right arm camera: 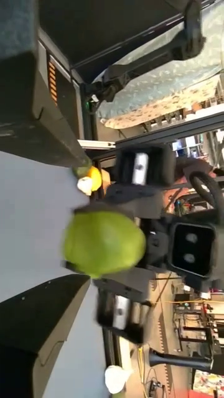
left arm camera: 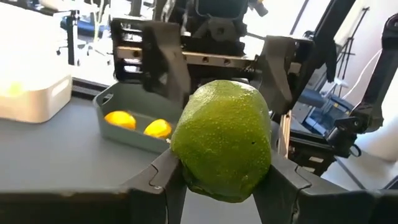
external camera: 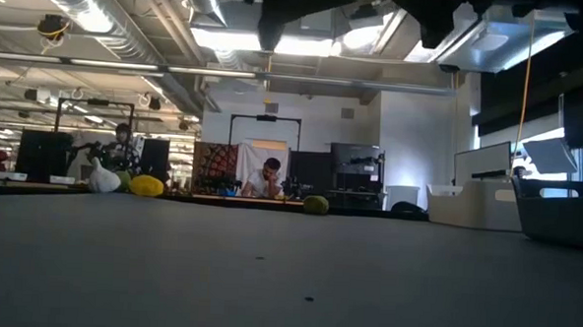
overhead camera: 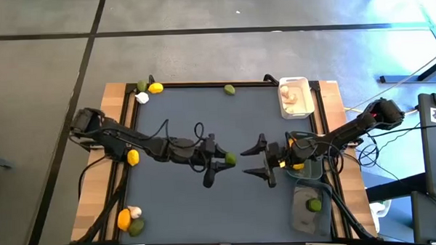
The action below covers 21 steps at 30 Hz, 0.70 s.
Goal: Sort produce into baskets
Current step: Put the green lime into the black bin
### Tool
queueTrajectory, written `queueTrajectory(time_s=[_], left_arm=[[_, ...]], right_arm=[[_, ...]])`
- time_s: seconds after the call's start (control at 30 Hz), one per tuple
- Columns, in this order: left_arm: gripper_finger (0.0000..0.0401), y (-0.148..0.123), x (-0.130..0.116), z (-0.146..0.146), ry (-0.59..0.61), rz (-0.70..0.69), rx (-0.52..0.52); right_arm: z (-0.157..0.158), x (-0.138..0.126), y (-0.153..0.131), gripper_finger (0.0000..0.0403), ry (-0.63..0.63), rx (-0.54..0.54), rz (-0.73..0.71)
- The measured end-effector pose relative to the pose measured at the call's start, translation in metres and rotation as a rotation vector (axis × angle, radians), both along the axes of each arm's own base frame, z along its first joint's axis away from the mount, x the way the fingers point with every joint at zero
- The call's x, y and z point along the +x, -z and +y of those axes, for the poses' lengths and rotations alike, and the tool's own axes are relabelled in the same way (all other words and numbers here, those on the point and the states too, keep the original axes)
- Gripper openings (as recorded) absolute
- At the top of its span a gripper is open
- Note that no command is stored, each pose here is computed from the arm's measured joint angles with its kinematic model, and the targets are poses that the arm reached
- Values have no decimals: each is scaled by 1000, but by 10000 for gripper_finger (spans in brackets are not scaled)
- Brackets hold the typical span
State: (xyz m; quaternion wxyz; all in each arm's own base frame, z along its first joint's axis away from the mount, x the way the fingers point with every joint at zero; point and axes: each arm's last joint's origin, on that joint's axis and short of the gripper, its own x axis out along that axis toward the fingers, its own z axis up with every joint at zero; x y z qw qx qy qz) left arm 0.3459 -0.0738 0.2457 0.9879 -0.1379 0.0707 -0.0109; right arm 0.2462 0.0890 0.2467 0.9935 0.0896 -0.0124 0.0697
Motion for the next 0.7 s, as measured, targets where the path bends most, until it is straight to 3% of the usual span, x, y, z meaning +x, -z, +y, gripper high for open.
queueTrajectory(time_s=[0.27,0.43,0.53,0.7], left_arm=[[148,2,35,-16,28,-25,63],[148,-2,39,-16,30,-41,80],[148,-3,38,-16,30,-38,95],[148,-2,38,-16,28,-27,93]], right_arm=[[2,5,-2,293,-1,6,4],[2,5,-2,286,-19,3,9],[3,4,-3,256,-40,6,-1],[3,4,-3,173,-36,-22,-4]])
